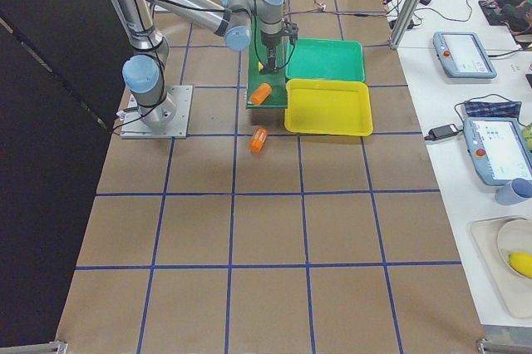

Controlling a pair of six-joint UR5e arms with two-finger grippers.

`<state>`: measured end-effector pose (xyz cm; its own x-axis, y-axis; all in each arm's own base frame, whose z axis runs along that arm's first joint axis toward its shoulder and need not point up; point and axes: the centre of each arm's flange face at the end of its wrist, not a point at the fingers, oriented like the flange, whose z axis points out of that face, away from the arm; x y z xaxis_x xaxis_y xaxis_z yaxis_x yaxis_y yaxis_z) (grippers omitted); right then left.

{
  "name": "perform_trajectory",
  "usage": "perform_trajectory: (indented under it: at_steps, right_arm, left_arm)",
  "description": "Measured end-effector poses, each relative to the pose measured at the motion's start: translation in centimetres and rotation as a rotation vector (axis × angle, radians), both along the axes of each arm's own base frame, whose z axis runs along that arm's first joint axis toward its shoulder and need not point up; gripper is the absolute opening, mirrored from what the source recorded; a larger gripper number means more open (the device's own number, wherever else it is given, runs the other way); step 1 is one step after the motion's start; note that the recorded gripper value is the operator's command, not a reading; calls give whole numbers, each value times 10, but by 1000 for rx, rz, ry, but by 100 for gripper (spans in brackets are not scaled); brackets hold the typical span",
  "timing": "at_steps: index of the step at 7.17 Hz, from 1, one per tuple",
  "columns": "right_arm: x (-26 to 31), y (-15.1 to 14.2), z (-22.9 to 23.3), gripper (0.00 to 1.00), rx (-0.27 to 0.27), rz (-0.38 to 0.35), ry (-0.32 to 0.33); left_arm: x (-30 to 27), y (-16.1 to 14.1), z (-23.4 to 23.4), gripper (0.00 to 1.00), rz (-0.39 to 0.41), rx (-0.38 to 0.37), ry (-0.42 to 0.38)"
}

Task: Sort buttons by color to trays

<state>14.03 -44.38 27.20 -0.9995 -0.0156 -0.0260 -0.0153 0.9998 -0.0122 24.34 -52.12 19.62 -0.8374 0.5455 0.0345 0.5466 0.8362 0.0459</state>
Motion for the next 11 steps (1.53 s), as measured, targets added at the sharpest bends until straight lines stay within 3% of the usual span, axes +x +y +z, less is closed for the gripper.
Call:
perform_trajectory:
  at_steps: [2, 4, 5, 6, 7, 8, 9, 10, 11]
  right_arm:
    - [0, 5, -10, 100, 24, 11, 4]
    - [0, 4, -18, 45, 34, 24, 4]
    - [-1, 2, -20, 25, 30, 62, 6]
    - [-2, 1, -21, 14, 27, 104, 7]
    - [-3, 0, -20, 11, 24, 119, 8]
    - [-4, -2, -18, 11, 18, 122, 9]
    - [-5, -8, -13, 8, 5, 121, 10]
    - [-6, -21, -7, 10, -12, 118, 12]
    - [-13, -47, -7, 15, -14, 105, 19]
  left_arm:
    - [0, -1, -4, 100, 77, 6, 8]
    - [-1, 0, -7, 100, 100, 16, 16]
    - [-2, 0, -8, 100, 103, 19, 24]
    - [-3, 0, -10, 100, 105, 18, 42]
    - [-4, -1, -13, 90, 106, 17, 58]
    - [-4, -2, -16, 55, 102, 16, 64]
    - [-3, -3, -17, 37, 94, 14, 64]
    - [-3, -4, -13, 30, 102, 9, 57]
    - [-8, -4, -5, 30, 164, 7, 46]
